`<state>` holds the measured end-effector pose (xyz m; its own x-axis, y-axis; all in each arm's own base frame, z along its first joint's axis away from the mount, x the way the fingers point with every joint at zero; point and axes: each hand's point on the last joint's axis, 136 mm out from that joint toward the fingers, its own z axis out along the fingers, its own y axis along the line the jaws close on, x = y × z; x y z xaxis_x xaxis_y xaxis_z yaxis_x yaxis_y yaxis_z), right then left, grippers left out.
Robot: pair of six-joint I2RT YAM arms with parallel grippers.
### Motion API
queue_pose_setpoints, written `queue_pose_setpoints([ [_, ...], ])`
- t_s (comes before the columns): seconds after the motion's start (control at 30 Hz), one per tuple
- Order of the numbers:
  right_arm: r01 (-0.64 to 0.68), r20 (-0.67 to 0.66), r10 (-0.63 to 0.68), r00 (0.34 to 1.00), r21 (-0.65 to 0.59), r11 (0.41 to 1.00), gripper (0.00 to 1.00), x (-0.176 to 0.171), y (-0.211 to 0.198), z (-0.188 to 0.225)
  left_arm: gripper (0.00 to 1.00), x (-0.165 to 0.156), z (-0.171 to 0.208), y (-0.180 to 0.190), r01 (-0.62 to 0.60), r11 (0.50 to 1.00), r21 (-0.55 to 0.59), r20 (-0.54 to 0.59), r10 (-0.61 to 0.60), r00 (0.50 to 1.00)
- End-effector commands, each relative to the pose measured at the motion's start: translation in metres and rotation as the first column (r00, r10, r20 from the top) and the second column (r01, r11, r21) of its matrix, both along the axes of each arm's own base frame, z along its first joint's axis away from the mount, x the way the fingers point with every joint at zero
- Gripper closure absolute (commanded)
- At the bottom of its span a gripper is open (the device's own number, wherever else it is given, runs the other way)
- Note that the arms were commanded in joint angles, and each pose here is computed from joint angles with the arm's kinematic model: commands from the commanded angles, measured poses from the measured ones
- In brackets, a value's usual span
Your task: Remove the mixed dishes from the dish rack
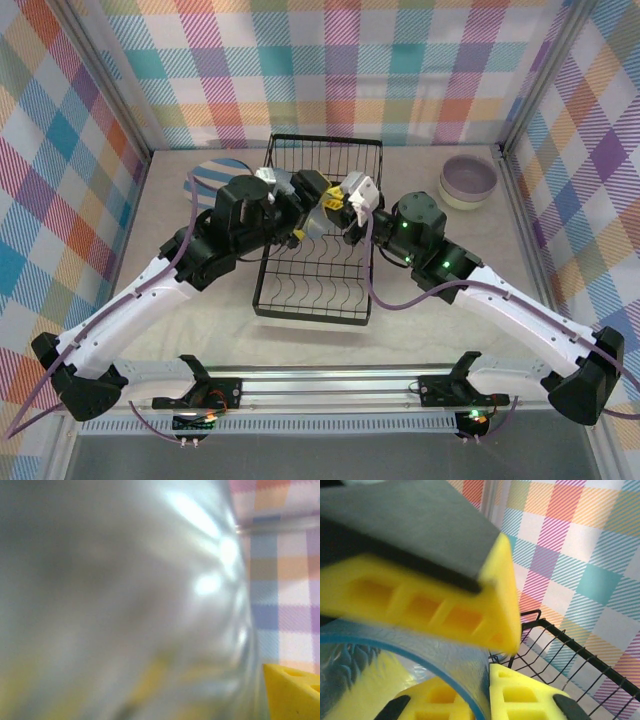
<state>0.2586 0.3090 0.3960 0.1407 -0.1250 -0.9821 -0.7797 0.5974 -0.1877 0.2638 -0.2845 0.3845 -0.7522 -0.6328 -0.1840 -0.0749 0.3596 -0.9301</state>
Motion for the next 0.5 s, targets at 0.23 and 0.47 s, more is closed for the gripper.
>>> queue_pose_setpoints([
  [0.23,0.193,-0.038,-0.191,0.981,0.051,0.98,1.0,0.002,-0.043,0.041,0.0,-0.015,0.065,0.021,0.018,0.995,0.097,0.307,-0.048,0.951],
  [0.47,0.387,-0.152,-0.376,0.914,0.05,0.921,1.0,0.017,-0.079,0.044,0.0,-0.021,0.063,0.057,-0.066,0.956,0.286,0.354,-0.042,0.934],
])
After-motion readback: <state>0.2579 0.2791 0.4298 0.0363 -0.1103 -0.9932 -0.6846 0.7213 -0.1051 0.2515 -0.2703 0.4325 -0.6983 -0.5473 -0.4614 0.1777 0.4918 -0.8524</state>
